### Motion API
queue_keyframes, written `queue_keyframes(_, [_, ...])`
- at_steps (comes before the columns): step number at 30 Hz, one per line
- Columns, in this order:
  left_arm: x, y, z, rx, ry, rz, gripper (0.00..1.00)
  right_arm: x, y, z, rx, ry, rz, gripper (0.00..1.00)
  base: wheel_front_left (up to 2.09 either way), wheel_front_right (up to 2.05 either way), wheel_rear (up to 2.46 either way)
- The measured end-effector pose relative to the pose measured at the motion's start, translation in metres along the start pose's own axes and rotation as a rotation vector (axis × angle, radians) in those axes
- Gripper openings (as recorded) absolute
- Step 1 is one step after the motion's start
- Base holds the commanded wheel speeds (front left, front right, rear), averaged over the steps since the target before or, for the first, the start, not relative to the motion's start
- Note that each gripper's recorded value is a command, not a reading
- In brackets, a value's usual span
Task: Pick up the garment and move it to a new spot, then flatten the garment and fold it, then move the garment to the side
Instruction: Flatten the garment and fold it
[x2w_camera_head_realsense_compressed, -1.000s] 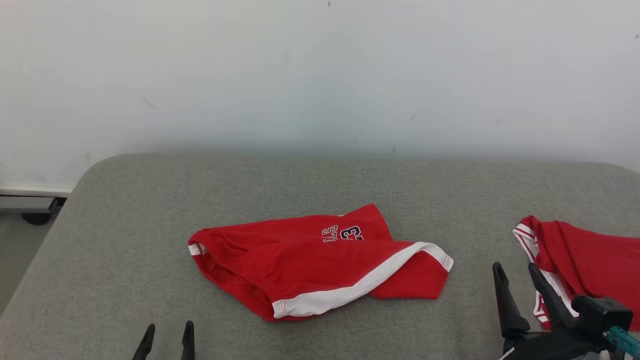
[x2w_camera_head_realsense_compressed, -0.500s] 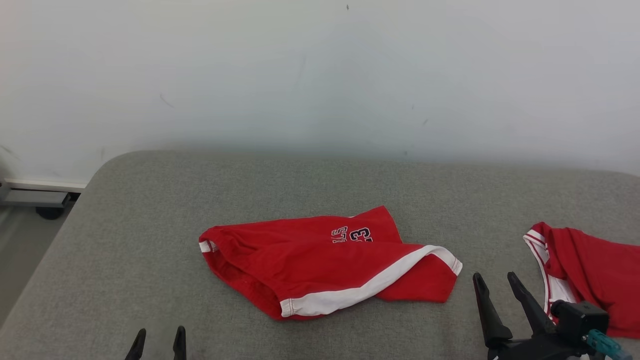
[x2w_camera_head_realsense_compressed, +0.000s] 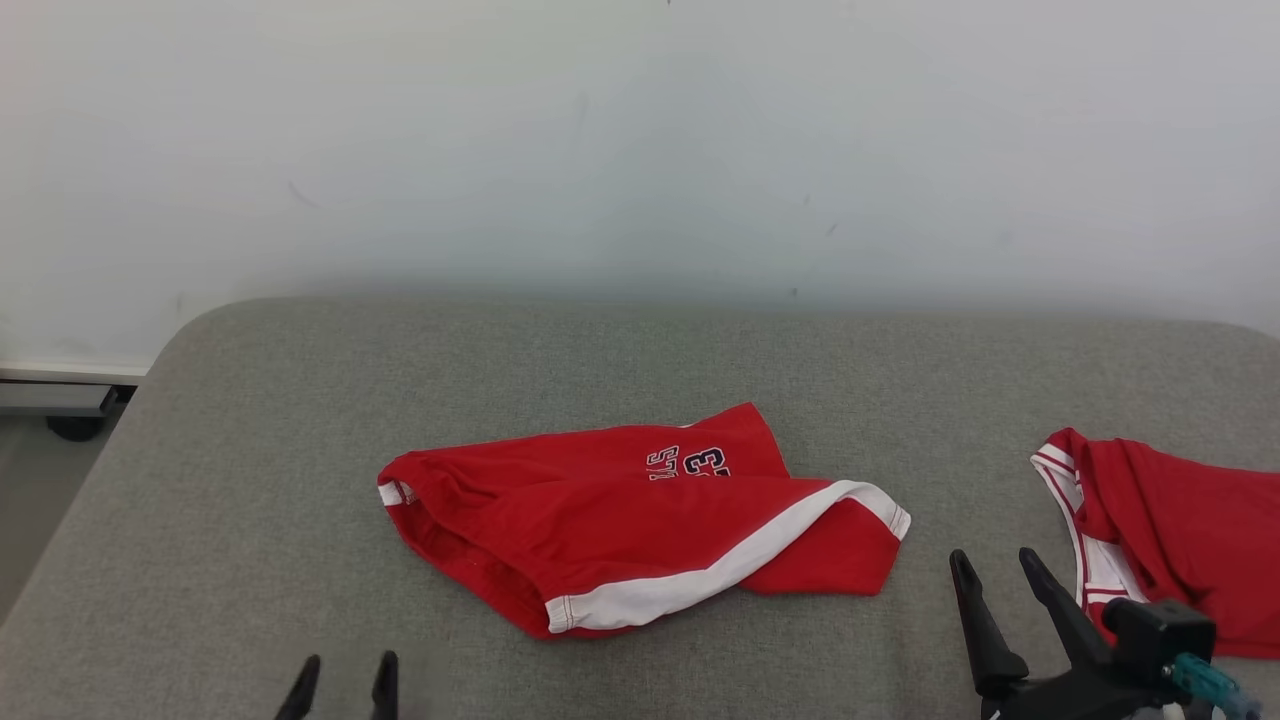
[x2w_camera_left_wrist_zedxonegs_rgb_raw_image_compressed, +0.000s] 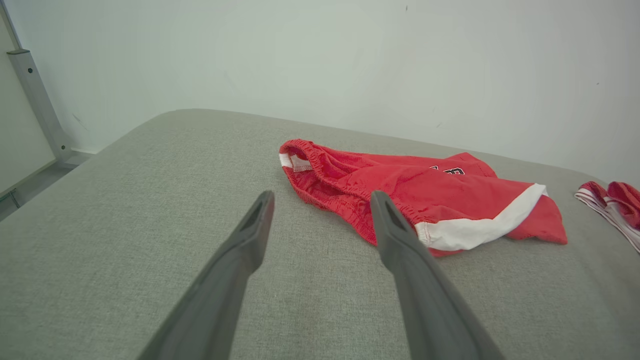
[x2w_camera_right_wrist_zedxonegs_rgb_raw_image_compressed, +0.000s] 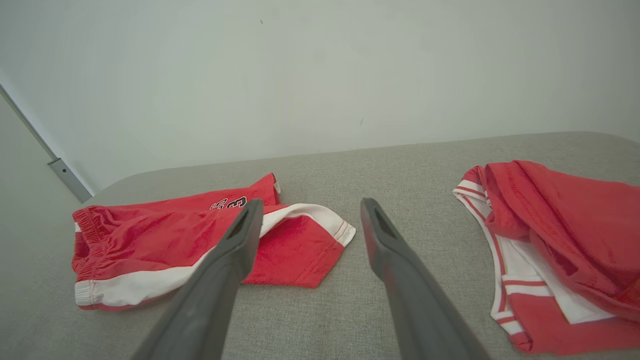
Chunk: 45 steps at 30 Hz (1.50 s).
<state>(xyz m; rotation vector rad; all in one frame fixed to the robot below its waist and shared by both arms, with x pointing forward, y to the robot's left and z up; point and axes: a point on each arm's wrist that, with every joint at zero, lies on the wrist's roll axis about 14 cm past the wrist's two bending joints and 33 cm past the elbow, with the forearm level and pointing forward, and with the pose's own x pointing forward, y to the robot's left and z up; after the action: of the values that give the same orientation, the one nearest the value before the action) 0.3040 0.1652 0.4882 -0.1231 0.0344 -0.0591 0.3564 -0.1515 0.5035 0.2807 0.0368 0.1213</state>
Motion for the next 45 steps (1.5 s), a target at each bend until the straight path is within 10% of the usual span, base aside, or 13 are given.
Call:
queue_keyframes(20, [0.052,-0.099,-0.034,0.022,0.388,-0.354,1.0,0.075,-0.024,-0.02,-0.137,0.403,-0.001,1.0,0.0,0.0,0.0])
queue_keyframes(40, [0.078,-0.071,-0.095,0.069,0.732,-0.228,1.0,0.108,-0.012,-0.109,-0.149,0.827,0.058,1.0,0.0,0.0,0.0])
queue_keyframes(42, [0.075,-0.071,-0.097,0.047,0.752,-0.225,0.92,0.105,-0.008,-0.116,-0.129,0.851,0.066,1.0,0.0,0.0,0.0])
queue_keyframes(44, [0.074,-0.072,-0.096,0.035,0.754,-0.228,0.53,0.104,-0.008,-0.117,-0.13,0.862,0.068,1.0,0.0,0.0,0.0])
queue_keyframes(45, [0.074,-0.072,-0.095,0.032,0.754,-0.228,0.49,0.103,-0.007,-0.117,-0.129,0.868,0.069,1.0,0.0,0.0,0.0])
